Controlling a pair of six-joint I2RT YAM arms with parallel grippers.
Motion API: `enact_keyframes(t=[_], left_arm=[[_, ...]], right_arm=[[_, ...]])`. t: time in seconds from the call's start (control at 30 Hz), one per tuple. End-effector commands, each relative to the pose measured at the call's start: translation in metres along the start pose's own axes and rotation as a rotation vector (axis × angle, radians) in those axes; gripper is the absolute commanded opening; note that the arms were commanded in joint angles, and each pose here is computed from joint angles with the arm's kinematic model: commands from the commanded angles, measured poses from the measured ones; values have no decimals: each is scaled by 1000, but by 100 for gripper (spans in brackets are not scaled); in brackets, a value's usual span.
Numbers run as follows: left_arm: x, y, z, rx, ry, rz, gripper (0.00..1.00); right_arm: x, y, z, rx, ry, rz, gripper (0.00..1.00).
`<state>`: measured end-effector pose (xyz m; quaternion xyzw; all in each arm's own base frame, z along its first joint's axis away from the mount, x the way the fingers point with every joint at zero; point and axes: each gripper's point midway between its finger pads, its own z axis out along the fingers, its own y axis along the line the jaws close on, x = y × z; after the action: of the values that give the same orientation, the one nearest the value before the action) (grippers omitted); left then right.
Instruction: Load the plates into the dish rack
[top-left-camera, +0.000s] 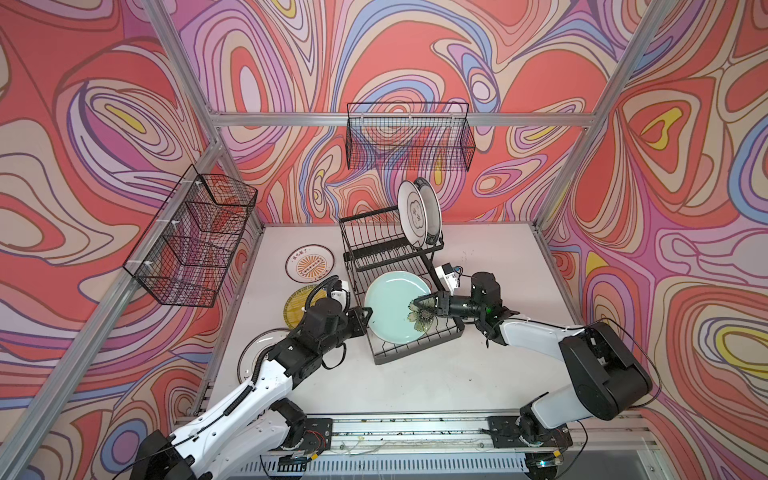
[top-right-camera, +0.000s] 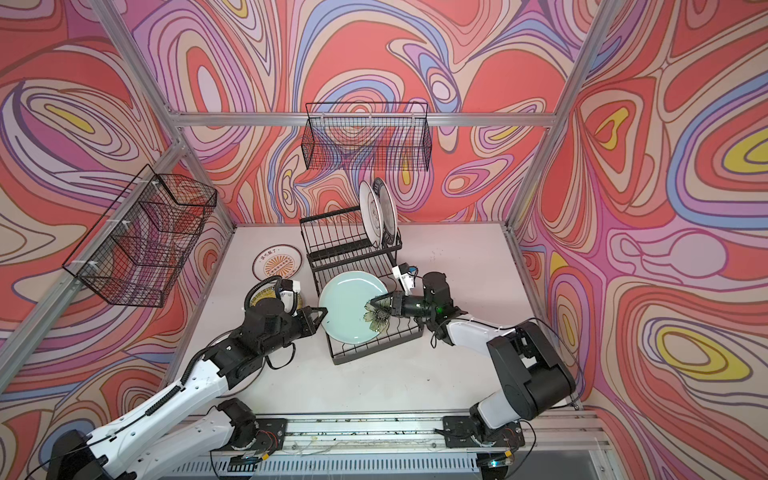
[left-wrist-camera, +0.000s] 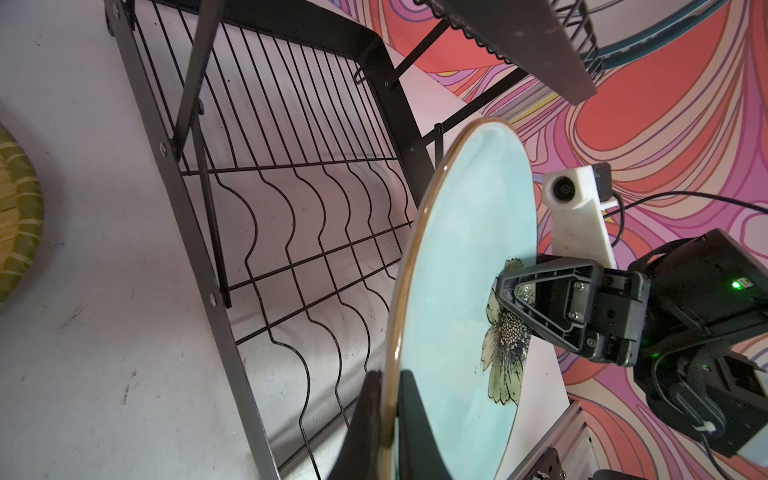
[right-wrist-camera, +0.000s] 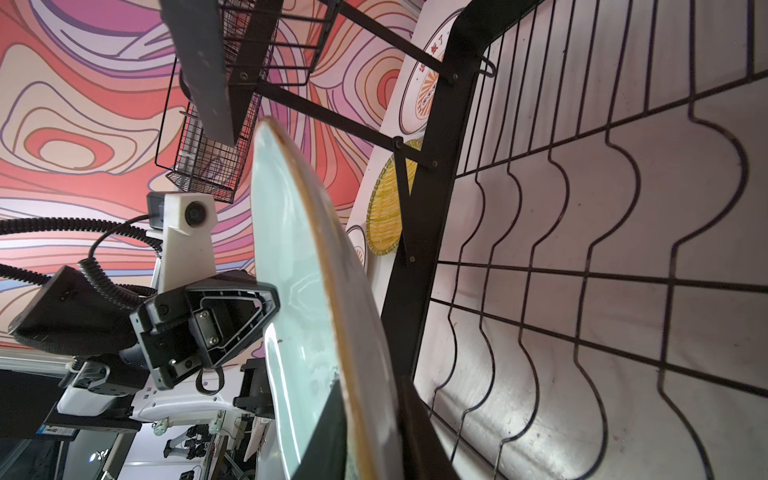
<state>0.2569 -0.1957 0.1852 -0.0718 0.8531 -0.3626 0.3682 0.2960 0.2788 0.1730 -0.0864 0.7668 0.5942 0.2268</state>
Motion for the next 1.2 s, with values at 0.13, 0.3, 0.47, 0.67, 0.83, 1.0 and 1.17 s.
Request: enact_keyframes(t=[0.13, 0.3, 0.47, 0.67, 0.83, 1.0, 1.17], left_arm=[[17, -6, 6, 29, 79, 64, 0], [17, -3, 5, 13, 75, 62, 16], [17, -1, 2, 9, 68, 59, 26], [16, -1, 0, 7, 65, 57, 34], [18, -1, -3, 12, 69, 61, 38], [17, -4, -9, 24, 67, 70, 40], [15, -4, -15, 32, 42, 73, 41]], right_arm=[[5, 72, 3, -224, 67, -170, 0], [5, 73, 2, -220, 61, -172, 0], [5, 74, 0, -199, 52, -185, 0], [5, 74, -4, -168, 42, -198, 0], [1, 72, -6, -120, 23, -207, 0], [-5, 69, -9, -62, -2, -219, 0], [-16, 80, -17, -23, -47, -270, 0]])
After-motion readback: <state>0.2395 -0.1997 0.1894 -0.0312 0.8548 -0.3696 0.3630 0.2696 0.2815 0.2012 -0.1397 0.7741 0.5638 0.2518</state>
